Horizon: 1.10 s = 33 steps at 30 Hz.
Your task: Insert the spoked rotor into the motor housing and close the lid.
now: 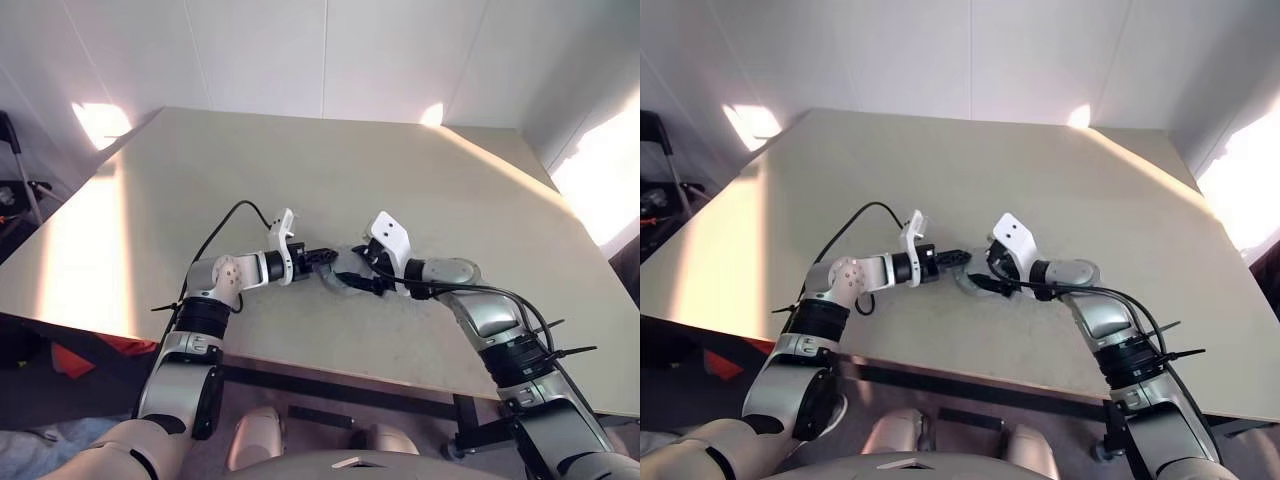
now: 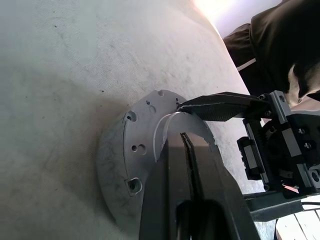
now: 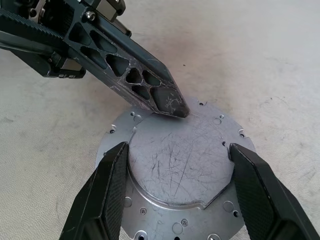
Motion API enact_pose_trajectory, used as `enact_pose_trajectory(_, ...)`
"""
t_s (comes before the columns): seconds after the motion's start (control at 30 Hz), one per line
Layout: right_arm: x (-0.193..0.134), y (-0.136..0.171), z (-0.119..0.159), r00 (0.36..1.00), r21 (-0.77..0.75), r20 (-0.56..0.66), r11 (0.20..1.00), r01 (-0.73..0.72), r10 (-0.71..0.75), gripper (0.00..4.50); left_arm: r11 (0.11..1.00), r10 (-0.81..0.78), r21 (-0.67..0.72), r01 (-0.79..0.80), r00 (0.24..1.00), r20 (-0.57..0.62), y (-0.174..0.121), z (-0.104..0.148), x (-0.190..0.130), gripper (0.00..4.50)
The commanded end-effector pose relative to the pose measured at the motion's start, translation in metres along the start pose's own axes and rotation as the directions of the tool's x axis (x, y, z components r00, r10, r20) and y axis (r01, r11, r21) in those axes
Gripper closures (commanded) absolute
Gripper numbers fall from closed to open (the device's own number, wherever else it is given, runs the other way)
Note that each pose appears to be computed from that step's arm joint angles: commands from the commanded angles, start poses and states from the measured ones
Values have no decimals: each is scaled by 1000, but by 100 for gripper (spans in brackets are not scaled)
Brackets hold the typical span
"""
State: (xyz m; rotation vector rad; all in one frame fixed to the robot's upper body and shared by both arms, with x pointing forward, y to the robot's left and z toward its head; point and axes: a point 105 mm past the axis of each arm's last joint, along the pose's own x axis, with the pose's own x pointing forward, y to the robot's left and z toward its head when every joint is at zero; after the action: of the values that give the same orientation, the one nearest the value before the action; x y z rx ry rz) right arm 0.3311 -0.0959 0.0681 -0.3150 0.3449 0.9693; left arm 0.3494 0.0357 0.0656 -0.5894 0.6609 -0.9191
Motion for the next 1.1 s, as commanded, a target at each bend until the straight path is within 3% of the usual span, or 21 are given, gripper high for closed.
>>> enact_pose_trajectory(0.03, -7, -23, -2, 993, 27, -23, 993, 115, -115, 142, 992, 118, -27, -120, 991, -65, 23, -20, -5, 448)
enact_pose_trajectory(0.1, -8, -26, 2, 993, 38, -9, 992, 117, -117, 142, 992, 117, -31, -119, 991, -62, 23, -20, -5, 448)
enact_pose_trajectory(0.13, -9, -28, 4, 992, 34, -3, 991, 130, -130, 69, 993, 116, -31, -118, 991, -62, 23, -20, -4, 450)
enact_pose_trajectory(0.2, -10, -30, 7, 990, 10, 8, 990, 144, -144, 10, 993, 114, -30, -116, 992, -61, 22, -20, -4, 450)
enact_pose_trajectory(0.23, -10, -30, 8, 989, 1, 12, 989, 146, -146, 1, 993, 114, -30, -116, 992, -61, 22, -20, -3, 450)
enact_pose_trajectory(0.37, -16, -30, 22, 989, 0, 59, 990, 138, -138, 1, 993, 112, -25, -114, 992, -61, 21, -19, -3, 450)
enact_pose_trajectory(0.7, -52, -32, 84, 939, 113, 325, 990, 82, -115, 1, 996, 82, -21, -84, 994, -67, 17, -20, -1, 450)
enact_pose_trajectory(0.9, -60, -47, 66, 953, 369, 228, 924, 105, -199, 1, 999, 41, -12, -42, 998, -42, 12, -17, 0, 450)
enact_pose_trajectory(1.1, -79, -47, 43, 972, 478, 126, 870, 117, -199, 1, 1000, 19, -17, -19, 999, -31, 9, -15, 0, 450)
